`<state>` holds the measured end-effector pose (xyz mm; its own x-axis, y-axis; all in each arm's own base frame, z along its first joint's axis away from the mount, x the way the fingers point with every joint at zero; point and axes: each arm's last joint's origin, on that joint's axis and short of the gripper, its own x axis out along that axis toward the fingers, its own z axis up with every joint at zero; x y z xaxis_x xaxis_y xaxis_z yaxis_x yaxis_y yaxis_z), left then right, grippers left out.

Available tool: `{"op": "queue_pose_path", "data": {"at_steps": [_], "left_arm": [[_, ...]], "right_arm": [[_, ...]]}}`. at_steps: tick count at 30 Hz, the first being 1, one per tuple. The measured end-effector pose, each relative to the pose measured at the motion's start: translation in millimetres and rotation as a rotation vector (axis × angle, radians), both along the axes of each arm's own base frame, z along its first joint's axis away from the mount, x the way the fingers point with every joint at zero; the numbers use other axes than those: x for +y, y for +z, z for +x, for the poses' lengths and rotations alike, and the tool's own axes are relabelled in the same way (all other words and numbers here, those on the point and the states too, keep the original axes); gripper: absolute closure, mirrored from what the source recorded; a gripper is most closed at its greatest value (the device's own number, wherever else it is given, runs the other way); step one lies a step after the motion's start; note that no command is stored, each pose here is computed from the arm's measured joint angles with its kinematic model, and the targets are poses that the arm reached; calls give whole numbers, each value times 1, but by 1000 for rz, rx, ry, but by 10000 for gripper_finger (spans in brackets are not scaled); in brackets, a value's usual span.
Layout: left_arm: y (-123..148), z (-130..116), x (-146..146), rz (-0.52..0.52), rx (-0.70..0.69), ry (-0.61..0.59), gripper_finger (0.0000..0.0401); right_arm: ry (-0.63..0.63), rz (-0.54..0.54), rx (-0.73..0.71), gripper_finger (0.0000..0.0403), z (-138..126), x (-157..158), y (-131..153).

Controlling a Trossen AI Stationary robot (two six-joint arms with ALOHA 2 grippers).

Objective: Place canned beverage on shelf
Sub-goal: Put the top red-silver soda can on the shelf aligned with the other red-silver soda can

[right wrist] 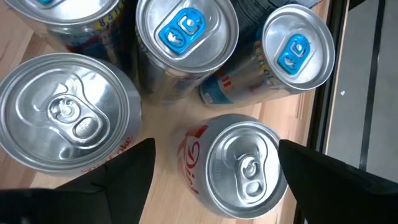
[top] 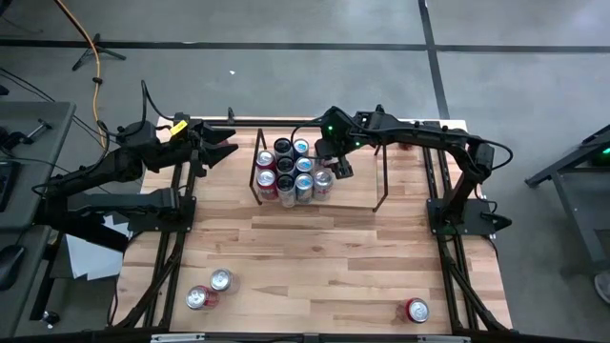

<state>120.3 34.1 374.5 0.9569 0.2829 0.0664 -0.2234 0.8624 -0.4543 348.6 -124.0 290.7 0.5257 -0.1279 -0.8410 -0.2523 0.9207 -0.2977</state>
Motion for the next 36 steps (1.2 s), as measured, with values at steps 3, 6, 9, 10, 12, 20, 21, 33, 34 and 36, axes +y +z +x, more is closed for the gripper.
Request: {"op": "queue_pose_path", "data": {"at_steps": [3,6,9,10,12,20,21,33,34,36], "left_arm": [[0,0,0,1,0,0,119],[0,0,0,1,0,0,119],[0,0,0,1,1,0,119],[0,0,0,1,0,0,119],[0,0,0,1,1,0,119],[0,0,0,2,1,0,119],[0,0,0,2,1,0,119],[-1,0,0,1,7,0,119],[-1,0,0,0,12,0,119],[-2,0,0,-3,16,0,119]], "right_arm": [[-3,-3,5,79,0,0,1],[-20,-44,16,79,-1,-1,9],[-33,-60,19,79,-3,-4,24],[-37,-58,12,79,-4,-5,31],[-47,-33,-10,79,-6,-7,43],[-273,302,-148,79,-15,-26,66],[-281,339,-146,79,-17,-28,66],[-422,317,-121,79,-19,-39,59],[-420,292,-117,79,-17,-40,57],[-466,232,-94,82,-14,-44,51]]}}
